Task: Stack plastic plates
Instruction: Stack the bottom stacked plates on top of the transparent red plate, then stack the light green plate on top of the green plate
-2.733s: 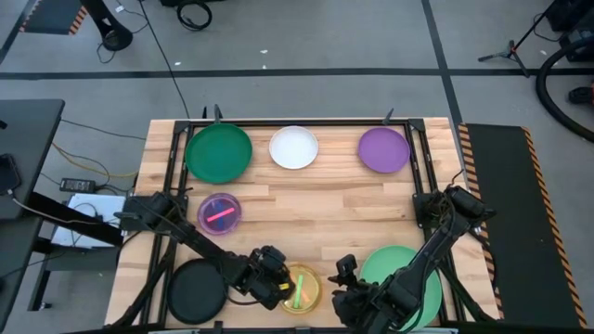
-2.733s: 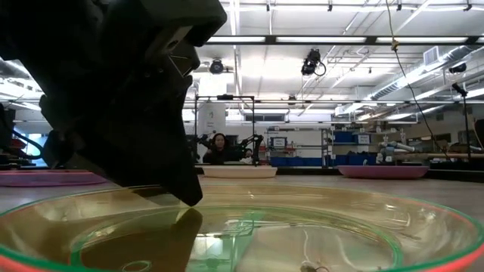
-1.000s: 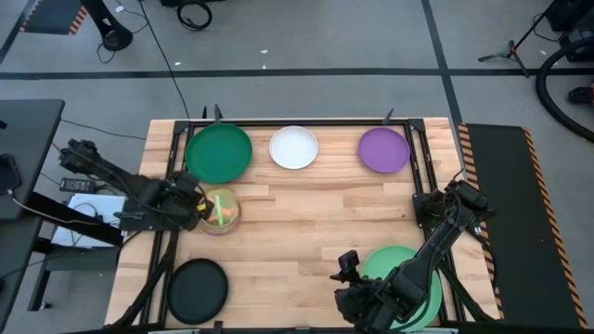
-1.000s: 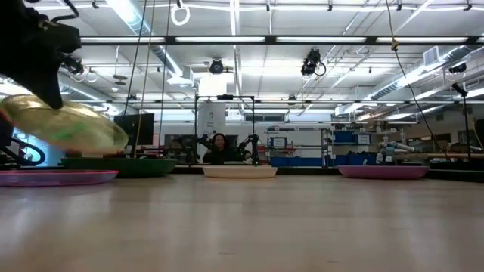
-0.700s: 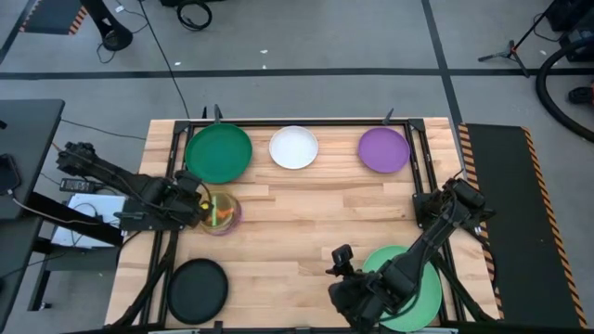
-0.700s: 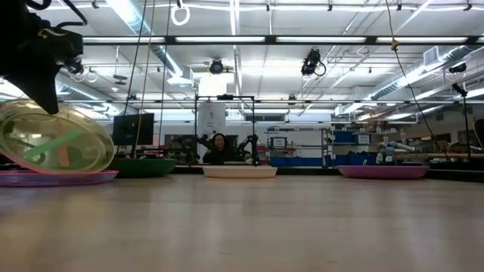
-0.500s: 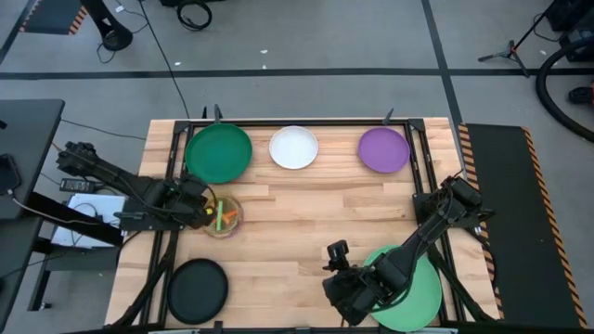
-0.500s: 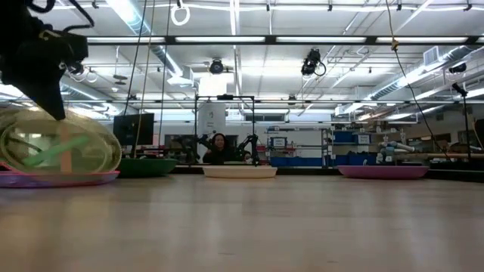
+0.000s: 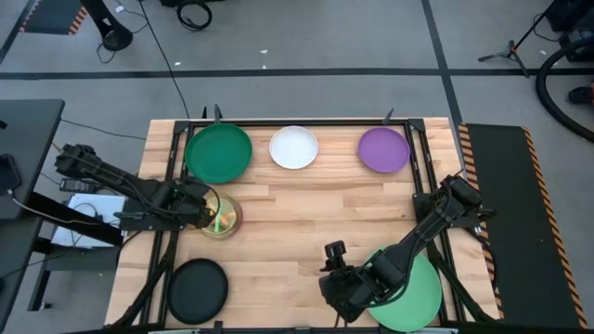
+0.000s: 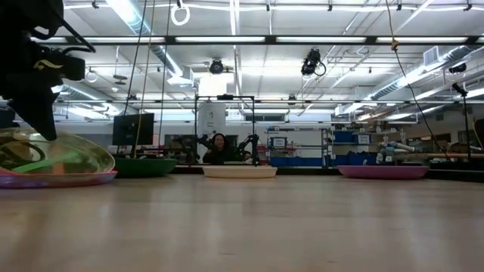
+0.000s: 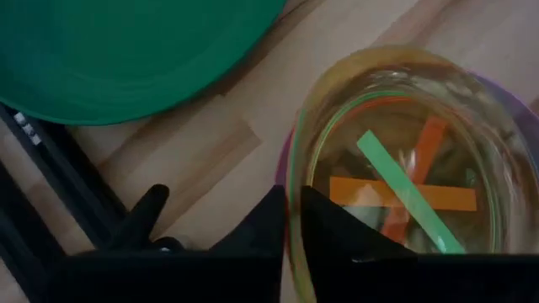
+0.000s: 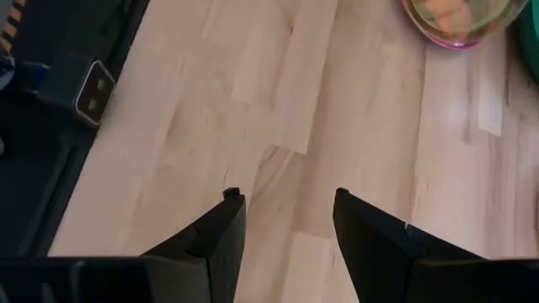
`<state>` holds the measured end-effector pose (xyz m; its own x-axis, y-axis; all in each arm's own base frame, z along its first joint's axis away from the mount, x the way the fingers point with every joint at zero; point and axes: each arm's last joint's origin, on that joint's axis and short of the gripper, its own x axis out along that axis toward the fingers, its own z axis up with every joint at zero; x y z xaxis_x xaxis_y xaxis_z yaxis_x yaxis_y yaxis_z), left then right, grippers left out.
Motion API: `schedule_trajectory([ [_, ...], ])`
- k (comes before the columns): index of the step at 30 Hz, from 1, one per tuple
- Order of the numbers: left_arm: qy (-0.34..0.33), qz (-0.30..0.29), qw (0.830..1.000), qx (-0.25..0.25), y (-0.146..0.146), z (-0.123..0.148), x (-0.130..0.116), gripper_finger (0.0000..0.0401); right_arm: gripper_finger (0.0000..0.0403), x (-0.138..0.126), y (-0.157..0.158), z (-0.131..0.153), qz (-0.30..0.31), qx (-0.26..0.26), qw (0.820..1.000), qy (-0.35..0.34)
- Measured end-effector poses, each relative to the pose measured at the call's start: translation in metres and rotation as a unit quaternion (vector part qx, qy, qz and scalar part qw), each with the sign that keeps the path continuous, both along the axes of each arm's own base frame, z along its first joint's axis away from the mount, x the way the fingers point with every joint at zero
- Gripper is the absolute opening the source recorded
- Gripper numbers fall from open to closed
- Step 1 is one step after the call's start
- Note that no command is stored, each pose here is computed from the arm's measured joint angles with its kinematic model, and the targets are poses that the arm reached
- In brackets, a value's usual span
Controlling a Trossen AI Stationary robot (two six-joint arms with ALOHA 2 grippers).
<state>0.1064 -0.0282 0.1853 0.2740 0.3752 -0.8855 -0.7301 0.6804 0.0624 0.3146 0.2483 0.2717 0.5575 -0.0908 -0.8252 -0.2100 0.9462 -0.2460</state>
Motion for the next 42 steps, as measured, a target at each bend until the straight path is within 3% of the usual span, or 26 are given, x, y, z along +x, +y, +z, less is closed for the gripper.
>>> schedule_trajectory([
  [6, 0.006, -0.024, 0.999, -0.034, 0.002, 0.0, 0.006, 0.0123, 0.0187, 0.003, -0.002, -0.004, -0.031, 0.052, 0.998, 0.025],
  [11, 0.009, -0.033, 0.998, -0.046, 0.006, 0.002, 0.009, 0.017, 0.0187, 0.011, -0.01, -0.011, -0.145, 0.147, 0.976, 0.064],
  [14, -0.003, -0.029, 0.998, -0.048, 0.007, 0.013, 0.012, 0.0185, 0.0187, 0.014, -0.019, -0.012, -0.269, 0.213, 0.936, 0.075],
  [17, -0.045, -0.028, 0.997, -0.059, 0.005, 0.032, 0.02, 0.0189, 0.0181, 0.014, -0.025, -0.013, -0.416, 0.27, 0.865, 0.079],
  [20, -0.143, -0.049, 0.985, -0.08, -0.002, 0.056, 0.036, 0.0186, 0.0168, 0.008, -0.026, -0.014, -0.508, 0.289, 0.807, 0.088],
  [22, -0.225, -0.081, 0.967, -0.086, -0.009, 0.072, 0.048, 0.0183, 0.016, 0.0, -0.026, -0.019, -0.567, 0.274, 0.77, 0.104],
  [25, -0.339, -0.137, 0.927, -0.085, -0.019, 0.092, 0.063, 0.0181, 0.0156, -0.007, -0.026, -0.034, -0.634, 0.252, 0.722, 0.115],
  [28, -0.41, -0.167, 0.893, -0.078, -0.025, 0.105, 0.072, 0.0181, 0.0156, -0.009, -0.023, -0.05, -0.672, 0.254, 0.683, 0.132],
  [32, -0.42, -0.182, 0.887, -0.067, -0.026, 0.107, 0.074, 0.0181, 0.0155, -0.011, -0.015, -0.055, -0.69, 0.284, 0.648, 0.153],
  [39, -0.373, -0.187, 0.907, -0.055, -0.025, 0.097, 0.072, 0.018, 0.0155, -0.026, -0.005, -0.045, -0.725, 0.258, 0.614, 0.176],
  [42, -0.373, -0.189, 0.907, -0.053, -0.025, 0.098, 0.072, 0.018, 0.0155, -0.033, -0.003, -0.045, -0.736, 0.242, 0.605, 0.185],
])
